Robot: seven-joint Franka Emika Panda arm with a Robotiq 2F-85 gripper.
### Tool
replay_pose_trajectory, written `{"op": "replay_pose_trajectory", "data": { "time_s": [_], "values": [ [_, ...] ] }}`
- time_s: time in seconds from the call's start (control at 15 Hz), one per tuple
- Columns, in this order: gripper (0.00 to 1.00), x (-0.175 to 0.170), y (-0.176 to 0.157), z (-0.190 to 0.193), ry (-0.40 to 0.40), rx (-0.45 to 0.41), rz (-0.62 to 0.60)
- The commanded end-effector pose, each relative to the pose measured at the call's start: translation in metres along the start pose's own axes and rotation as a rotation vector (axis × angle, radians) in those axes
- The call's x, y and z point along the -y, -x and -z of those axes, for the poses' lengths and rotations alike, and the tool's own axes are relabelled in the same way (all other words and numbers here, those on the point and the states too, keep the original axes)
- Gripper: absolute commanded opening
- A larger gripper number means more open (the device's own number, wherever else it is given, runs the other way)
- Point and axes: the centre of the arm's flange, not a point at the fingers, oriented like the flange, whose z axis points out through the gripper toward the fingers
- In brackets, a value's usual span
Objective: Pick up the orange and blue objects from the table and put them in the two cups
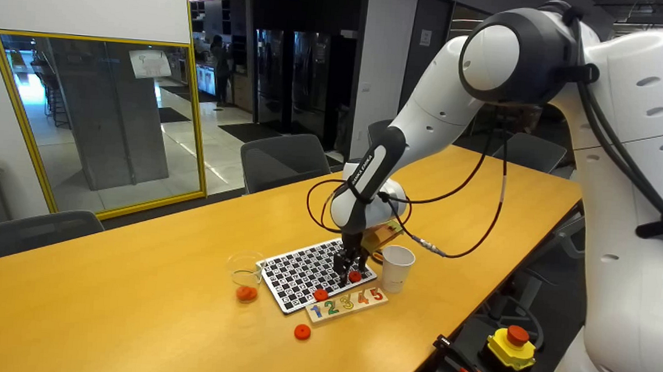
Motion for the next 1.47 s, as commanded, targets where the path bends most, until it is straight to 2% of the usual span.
{"op": "replay_pose_trajectory", "data": {
  "time_s": [0.0,0.13,0.33,0.47,0.67,0.93,1.2,1.4],
  "values": [
    [0.50,0.001,-0.001,0.011,0.009,0.004,-0.020],
    [0.34,0.002,-0.001,0.013,0.010,0.007,-0.028],
    [0.16,0.004,-0.001,0.018,0.022,0.014,-0.048],
    [0.18,0.009,-0.003,0.023,0.033,-0.001,-0.069],
    [0.18,0.035,-0.014,0.045,0.046,-0.118,-0.126],
    [0.18,0.089,-0.041,0.079,0.030,-0.276,-0.163],
    [0.18,0.146,-0.059,0.107,0.015,-0.378,-0.170],
    [0.18,0.180,-0.067,0.119,0.031,-0.433,-0.172]
  ]
}}
